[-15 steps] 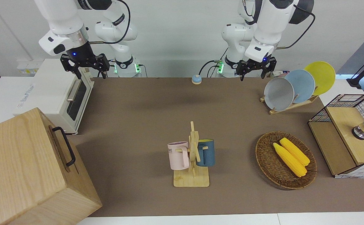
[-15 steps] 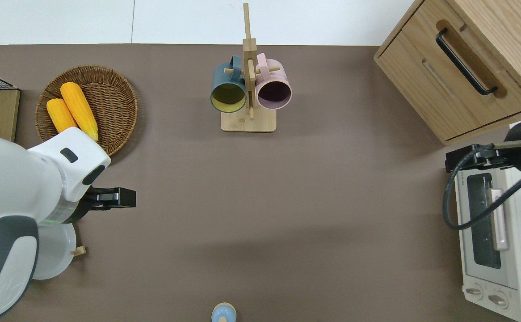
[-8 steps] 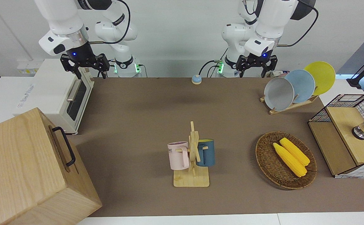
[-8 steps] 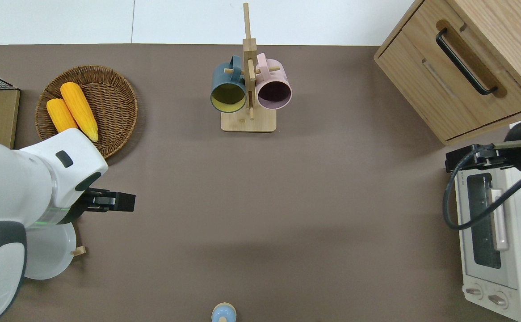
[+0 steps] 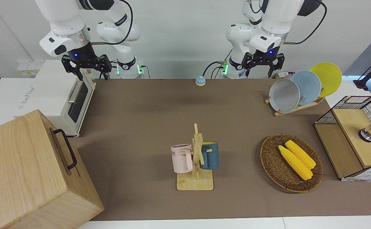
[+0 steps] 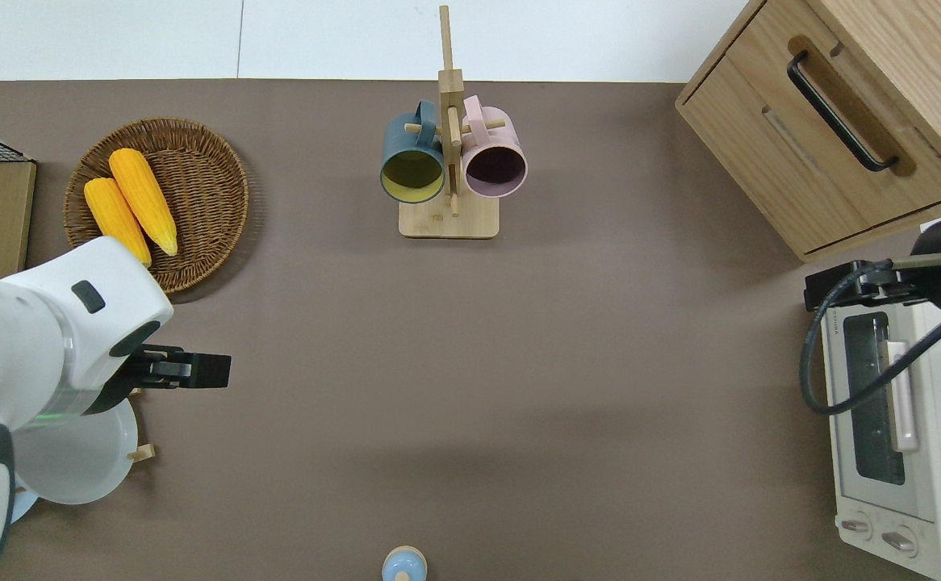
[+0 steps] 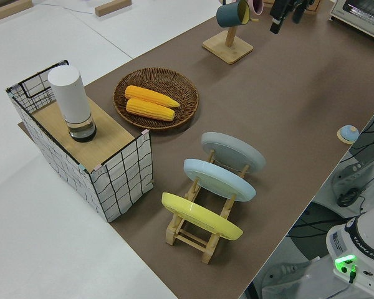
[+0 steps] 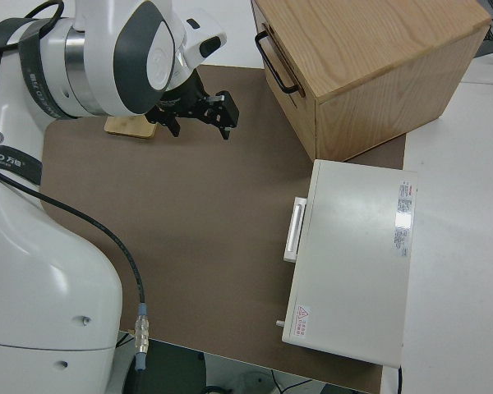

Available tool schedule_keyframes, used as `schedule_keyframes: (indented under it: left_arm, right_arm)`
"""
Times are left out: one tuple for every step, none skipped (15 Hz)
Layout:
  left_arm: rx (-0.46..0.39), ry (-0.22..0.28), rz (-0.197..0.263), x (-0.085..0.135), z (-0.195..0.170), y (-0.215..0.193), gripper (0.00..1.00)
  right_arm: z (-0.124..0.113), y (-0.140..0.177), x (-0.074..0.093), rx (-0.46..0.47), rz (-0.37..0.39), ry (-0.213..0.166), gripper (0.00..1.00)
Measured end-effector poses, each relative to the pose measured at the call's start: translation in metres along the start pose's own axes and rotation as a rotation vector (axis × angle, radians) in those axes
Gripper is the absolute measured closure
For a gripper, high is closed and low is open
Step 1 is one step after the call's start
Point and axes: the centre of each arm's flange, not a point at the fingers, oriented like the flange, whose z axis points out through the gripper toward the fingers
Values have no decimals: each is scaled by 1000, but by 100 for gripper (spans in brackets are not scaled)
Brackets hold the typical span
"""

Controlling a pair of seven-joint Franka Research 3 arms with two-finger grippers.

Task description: Pick gray plate from table and place it on lower plate rack with left arm

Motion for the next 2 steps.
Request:
schedule_keyframes:
  left_arm:
    - [0,-1,0,0,0,0,0]
    - [0,-2,-1,1,1,0,0]
  right_arm:
    - [0,0,0,0,0,0,1]
    - [0,0,0,0,0,0,1]
